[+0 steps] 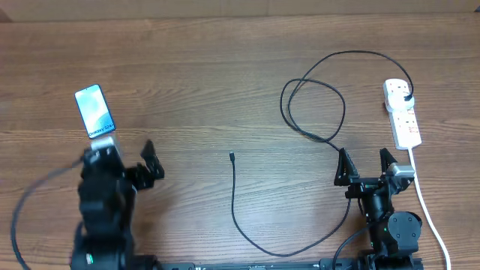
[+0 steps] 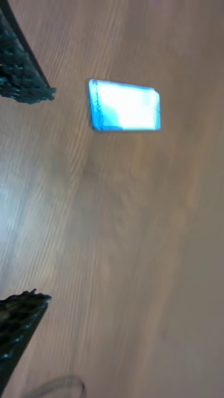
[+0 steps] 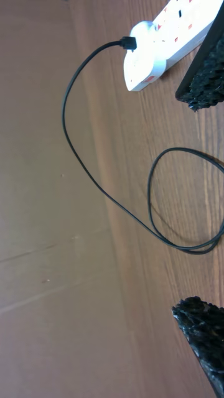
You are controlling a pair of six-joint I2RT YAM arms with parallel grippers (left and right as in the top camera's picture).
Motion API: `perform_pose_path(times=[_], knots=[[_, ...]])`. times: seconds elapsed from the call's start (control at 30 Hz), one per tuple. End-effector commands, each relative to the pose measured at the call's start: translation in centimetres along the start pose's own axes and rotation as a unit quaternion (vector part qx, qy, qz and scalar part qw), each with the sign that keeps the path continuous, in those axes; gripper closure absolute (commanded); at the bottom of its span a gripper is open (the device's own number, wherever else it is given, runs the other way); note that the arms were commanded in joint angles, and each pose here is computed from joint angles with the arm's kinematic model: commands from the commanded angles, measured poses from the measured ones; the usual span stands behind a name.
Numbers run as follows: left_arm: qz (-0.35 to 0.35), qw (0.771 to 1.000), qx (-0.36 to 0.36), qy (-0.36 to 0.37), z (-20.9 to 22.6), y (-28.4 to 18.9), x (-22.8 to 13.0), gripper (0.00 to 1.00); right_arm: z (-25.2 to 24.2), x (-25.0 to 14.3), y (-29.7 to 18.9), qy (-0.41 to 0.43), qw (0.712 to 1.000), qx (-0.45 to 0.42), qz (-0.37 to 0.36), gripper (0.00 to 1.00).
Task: Plug charger to phone and switch on socket
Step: 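Move the left gripper over the Galaxy phone and lower onto it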
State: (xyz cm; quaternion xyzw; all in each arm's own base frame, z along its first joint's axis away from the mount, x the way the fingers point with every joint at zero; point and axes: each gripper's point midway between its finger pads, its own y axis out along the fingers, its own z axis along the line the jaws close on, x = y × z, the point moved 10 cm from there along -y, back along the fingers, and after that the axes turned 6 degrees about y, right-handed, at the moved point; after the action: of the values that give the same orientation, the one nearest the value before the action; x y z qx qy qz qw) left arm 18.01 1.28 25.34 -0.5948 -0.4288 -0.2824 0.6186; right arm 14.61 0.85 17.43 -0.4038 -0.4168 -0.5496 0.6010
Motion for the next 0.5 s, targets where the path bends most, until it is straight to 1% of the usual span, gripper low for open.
perform_pose_path(times=[0.0,0.07,0.13,0.2,0.33,0.47], knots=[[0.034,0.997,0.072,0.019,0.4,1.5,3.2,0.00,-0.1,-0.2,0.0,-0.001,1.000,0.002,-0.001,0.00],[0.066,0.993,0.095,0.027,0.3,3.0,4.8,0.00,-0.1,-0.2,0.0,-0.001,1.000,0.002,-0.001,0.00],[0.085,0.991,0.095,0.036,-0.1,4.7,6.1,0.00,-0.1,-0.2,0.0,-0.001,1.000,0.002,-0.001,0.00],[0.102,0.989,0.095,0.047,-0.4,6.3,6.6,0.00,-0.1,-0.2,0.0,-0.001,1.000,0.002,-0.001,0.00],[0.117,0.987,0.097,0.060,-0.6,9.2,6.7,0.01,-0.1,-0.2,0.0,-0.001,1.000,0.002,-0.001,0.00],[0.127,0.985,0.100,0.068,-0.5,11.0,6.2,0.00,-0.1,-0.2,0.0,-0.001,1.000,0.002,-0.001,0.00]])
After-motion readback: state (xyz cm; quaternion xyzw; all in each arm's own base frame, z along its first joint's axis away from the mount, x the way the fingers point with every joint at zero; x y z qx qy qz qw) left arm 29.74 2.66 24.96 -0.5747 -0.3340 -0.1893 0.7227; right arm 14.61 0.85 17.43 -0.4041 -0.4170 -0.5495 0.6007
